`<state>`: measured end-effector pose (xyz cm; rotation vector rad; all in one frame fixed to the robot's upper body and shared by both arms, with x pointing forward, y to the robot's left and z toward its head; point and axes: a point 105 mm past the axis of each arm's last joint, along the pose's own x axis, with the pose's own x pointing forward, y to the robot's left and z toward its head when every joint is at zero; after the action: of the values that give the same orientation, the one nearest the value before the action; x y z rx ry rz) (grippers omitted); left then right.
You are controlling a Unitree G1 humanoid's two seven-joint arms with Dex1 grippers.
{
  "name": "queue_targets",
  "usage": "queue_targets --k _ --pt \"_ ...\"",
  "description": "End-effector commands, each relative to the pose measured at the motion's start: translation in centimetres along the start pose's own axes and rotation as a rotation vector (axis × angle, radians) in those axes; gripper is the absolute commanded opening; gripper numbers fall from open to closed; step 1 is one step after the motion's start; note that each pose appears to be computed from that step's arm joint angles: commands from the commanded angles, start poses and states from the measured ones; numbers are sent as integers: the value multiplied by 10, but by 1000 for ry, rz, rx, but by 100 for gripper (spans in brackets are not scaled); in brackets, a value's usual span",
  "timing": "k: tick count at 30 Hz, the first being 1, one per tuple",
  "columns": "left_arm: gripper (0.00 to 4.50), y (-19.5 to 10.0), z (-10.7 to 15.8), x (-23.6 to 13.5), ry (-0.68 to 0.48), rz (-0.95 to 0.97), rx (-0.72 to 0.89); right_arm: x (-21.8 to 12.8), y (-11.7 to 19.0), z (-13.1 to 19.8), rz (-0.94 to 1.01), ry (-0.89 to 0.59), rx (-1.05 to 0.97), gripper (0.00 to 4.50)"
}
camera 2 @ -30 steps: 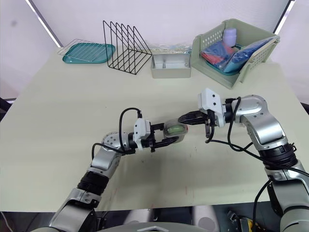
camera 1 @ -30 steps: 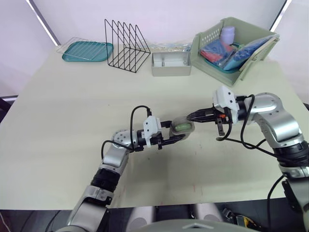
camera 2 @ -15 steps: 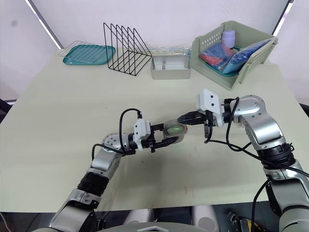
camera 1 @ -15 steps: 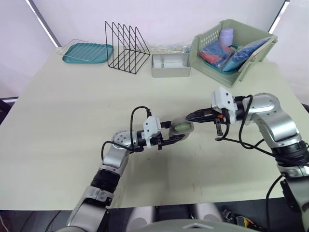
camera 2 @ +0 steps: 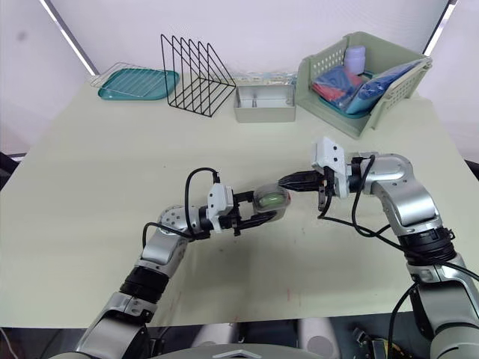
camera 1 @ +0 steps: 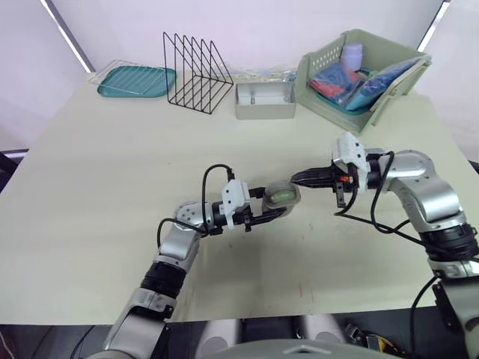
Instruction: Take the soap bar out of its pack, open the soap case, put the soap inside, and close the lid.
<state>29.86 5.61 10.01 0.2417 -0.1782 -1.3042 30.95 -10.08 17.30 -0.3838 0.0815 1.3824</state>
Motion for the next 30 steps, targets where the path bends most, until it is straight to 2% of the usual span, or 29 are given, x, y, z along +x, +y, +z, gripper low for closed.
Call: queue_targets --k 1,3,7,10,15,18,22,27,30 --pt "190 8 12 -3 -28 27 41 -14 -4 13 -38 -72 32 28" --pt "190 8 12 -3 -29 25 43 -22 2 11 -13 -82 75 91" --pt "190 9 12 -2 -29 20 46 -31 11 6 9 -123 71 308" --pt "190 9 13 -1 -32 15 48 -34 18 -6 22 -100 26 443" --pt "190 10 18 1 -47 8 30 -35 26 -19 49 -78 -20 443" --pt "190 9 25 2 -63 -2 -120 -35 29 -21 64 -62 -64 443" --pt "190 -2 30 -2 -32 -60 -474 -35 28 -23 56 -61 -81 443" --pt "190 -21 13 -8 171 -95 -909 -31 30 -26 38 -65 -84 443" --pt "190 -20 -5 -5 302 -8 -1124 -29 32 -28 27 -70 -82 443"
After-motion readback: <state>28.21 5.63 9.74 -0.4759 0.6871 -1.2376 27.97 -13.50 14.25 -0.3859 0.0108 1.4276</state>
